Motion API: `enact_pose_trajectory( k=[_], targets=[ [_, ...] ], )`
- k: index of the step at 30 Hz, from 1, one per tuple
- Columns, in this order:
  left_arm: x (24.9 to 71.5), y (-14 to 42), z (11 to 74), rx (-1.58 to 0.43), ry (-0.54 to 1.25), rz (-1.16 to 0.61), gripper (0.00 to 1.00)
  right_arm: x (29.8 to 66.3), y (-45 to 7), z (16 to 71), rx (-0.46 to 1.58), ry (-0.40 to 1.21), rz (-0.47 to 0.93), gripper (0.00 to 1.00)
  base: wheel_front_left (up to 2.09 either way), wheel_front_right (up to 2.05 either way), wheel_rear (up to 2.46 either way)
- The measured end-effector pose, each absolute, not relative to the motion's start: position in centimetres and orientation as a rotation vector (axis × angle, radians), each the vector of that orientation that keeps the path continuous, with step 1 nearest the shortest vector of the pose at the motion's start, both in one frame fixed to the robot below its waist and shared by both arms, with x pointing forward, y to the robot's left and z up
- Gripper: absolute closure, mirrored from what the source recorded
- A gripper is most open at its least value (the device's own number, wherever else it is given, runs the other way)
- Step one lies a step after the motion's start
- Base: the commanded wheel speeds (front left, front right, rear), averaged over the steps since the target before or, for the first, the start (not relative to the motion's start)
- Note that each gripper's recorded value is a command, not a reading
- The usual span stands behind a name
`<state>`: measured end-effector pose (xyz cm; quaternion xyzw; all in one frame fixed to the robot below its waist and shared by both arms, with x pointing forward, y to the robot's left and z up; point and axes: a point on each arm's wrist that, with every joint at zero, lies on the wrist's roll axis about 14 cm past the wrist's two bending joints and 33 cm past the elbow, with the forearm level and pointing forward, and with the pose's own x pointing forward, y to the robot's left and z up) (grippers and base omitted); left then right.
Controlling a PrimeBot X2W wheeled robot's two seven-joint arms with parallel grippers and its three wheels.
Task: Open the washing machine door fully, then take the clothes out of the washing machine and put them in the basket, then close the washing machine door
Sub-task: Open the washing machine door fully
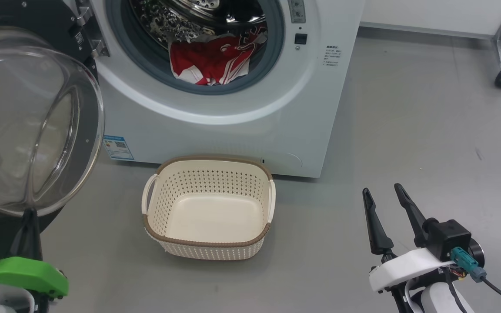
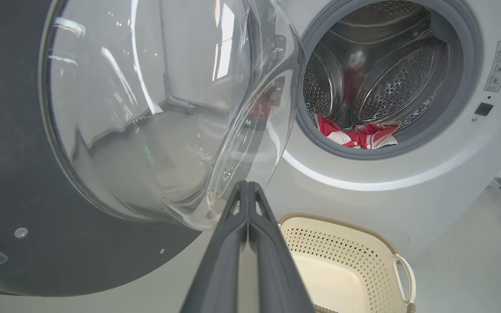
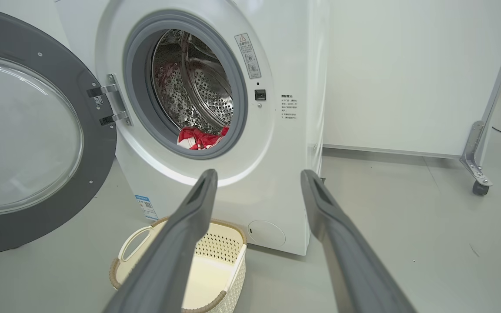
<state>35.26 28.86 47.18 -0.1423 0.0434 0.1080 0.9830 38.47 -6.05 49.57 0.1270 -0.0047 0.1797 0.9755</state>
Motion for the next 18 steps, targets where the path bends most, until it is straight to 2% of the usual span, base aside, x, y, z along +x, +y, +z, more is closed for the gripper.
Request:
enact_pose_trajectory(
  k=[18],
  targets=[
    [36.2,20.3,49.0,-0.327,0.015,-0.023,1.00,35.7,-11.0,50.2,0.260,-0.044,0.214,0.00,0.00,0.00,0.00]
  ],
)
